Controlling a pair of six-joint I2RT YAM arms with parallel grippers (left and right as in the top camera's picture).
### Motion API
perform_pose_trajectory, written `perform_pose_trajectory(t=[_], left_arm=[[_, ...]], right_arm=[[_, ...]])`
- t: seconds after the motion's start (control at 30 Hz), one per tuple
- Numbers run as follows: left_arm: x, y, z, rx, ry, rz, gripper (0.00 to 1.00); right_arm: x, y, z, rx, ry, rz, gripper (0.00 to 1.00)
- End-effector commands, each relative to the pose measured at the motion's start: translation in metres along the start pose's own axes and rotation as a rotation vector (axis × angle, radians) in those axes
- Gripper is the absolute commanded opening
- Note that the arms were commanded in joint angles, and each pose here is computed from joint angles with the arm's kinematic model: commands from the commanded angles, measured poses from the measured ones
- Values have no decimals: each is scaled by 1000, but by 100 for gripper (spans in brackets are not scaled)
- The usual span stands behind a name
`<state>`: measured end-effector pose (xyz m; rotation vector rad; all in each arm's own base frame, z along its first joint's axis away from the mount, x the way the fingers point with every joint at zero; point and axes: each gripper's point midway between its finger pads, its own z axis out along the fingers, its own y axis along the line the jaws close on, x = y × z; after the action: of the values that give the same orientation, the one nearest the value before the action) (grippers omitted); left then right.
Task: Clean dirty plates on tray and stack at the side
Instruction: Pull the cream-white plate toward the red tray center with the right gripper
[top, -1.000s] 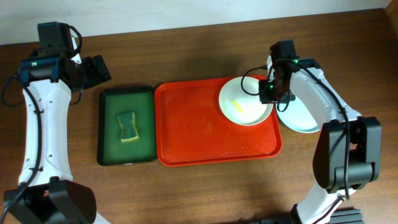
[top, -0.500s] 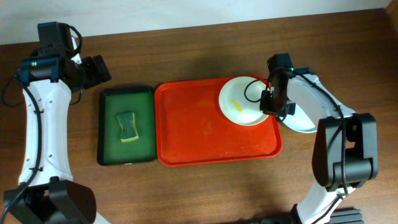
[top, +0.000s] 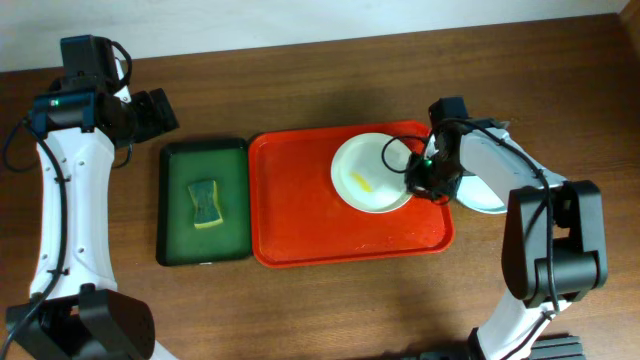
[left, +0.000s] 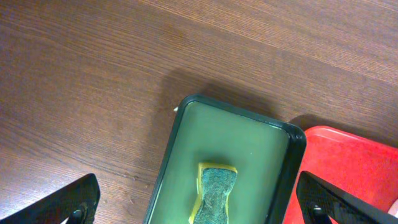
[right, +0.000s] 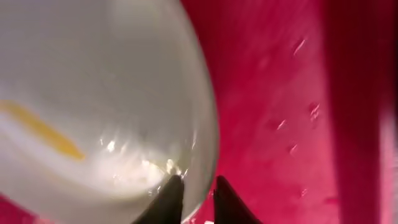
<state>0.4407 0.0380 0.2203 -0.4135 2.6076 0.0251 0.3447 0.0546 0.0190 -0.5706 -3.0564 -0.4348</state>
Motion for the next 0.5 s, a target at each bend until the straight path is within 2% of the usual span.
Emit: perform_pose_trajectory(t=[0.0, 0.1, 0.23, 0.37, 0.47], left_arm=[[-4, 0, -5, 0, -17, -6, 99], [-4, 0, -5, 0, -17, -6, 99], [-4, 0, -5, 0, -17, -7, 99], [-4, 0, -5, 0, -17, -6, 99], [-4, 0, -5, 0, -17, -7, 99]], right_arm=[[19, 15, 8, -44, 76, -18, 29], [3, 24, -3, -64, 28, -90, 32], [-38, 35, -49, -47, -93, -239, 43], [-66, 11, -44, 118, -211, -360, 44], [-76, 11, -33, 126, -257, -457, 44]])
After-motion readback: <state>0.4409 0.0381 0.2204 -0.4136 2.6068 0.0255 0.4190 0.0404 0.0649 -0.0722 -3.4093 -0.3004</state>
